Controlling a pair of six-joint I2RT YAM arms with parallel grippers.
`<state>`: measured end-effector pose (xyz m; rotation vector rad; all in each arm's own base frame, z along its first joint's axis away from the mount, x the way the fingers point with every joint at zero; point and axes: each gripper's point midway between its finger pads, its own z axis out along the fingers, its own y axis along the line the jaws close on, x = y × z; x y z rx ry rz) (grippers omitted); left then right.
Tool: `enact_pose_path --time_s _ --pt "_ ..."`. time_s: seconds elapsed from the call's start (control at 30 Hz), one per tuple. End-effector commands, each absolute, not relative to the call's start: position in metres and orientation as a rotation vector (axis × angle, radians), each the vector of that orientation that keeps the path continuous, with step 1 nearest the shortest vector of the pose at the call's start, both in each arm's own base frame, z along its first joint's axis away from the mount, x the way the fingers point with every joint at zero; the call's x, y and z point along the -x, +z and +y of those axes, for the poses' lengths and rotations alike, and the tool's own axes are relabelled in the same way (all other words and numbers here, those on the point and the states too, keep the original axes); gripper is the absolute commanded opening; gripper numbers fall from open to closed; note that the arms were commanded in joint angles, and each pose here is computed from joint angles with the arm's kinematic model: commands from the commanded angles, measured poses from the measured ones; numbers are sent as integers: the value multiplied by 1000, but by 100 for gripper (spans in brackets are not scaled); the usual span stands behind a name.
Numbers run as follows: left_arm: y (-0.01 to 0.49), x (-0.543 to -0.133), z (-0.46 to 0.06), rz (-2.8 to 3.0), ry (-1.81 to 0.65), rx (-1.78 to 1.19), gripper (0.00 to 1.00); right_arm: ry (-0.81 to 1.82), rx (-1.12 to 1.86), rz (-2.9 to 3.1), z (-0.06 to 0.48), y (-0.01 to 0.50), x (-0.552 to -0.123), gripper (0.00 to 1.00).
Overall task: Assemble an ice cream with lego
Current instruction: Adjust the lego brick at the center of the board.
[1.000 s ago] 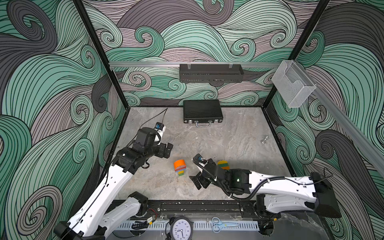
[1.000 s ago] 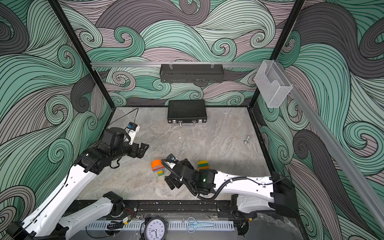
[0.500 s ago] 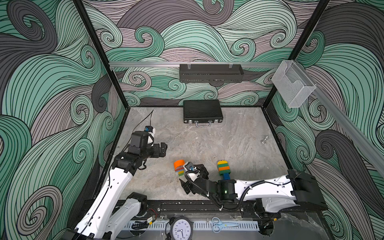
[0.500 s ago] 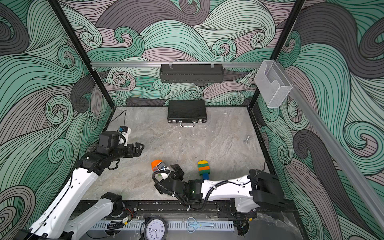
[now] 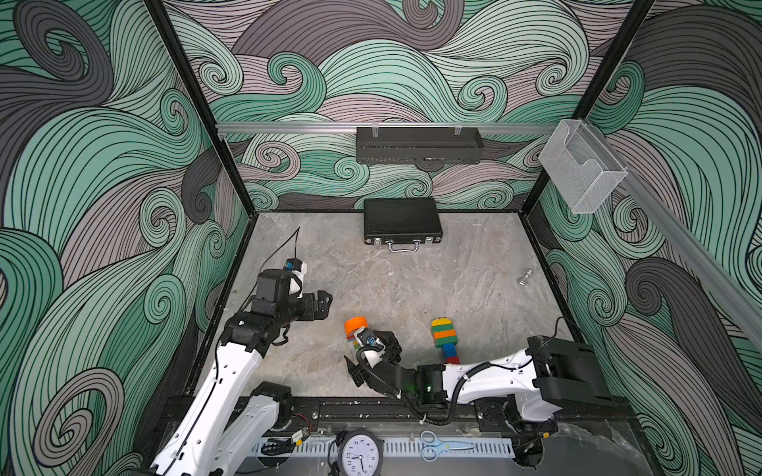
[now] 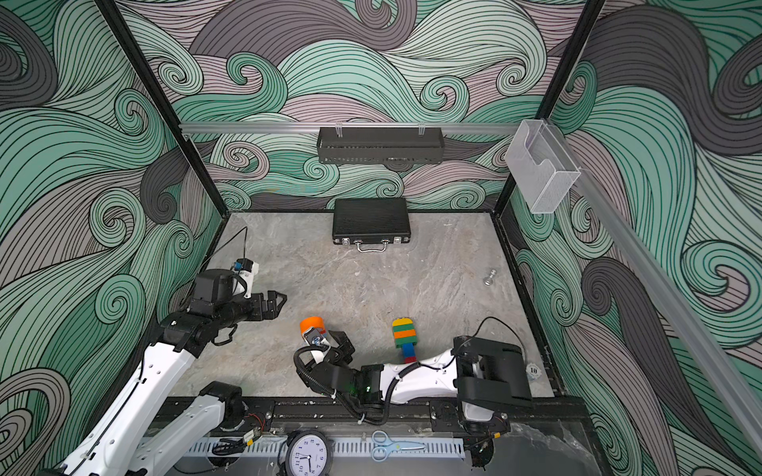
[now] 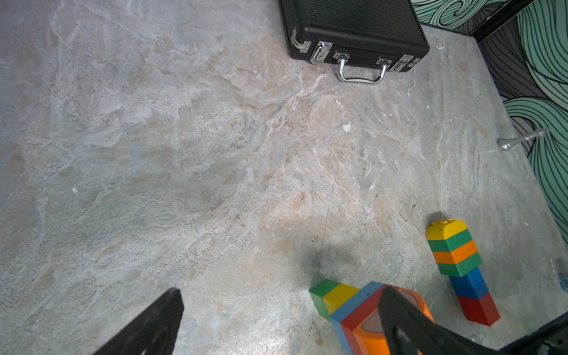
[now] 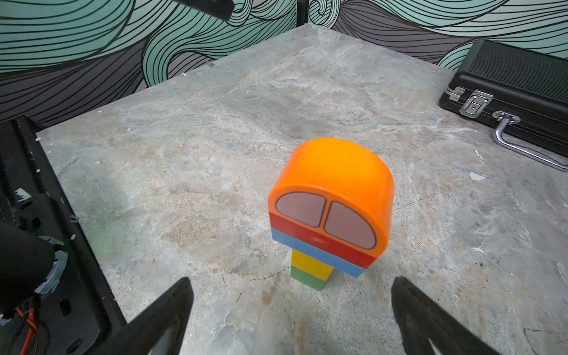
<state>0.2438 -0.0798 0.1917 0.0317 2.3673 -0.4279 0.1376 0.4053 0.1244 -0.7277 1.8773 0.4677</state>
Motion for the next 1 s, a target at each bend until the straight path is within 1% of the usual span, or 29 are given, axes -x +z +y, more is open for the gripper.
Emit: enact_pose_path --time_s 0.0,0.13,0.53,0.97 --pt "196 -243 -87 2339 -511 -16 99 488 623 1834 411 140 -148 99" --pt "196 -244 -89 2334 -541 2 99 486 607 1833 411 142 -158 99" --pt "207 -242 -85 2330 -523 -7 98 495 589 1830 418 137 -178 99" --pt "202 -239 -82 2344 -518 4 99 477 591 1850 422 125 -186 99"
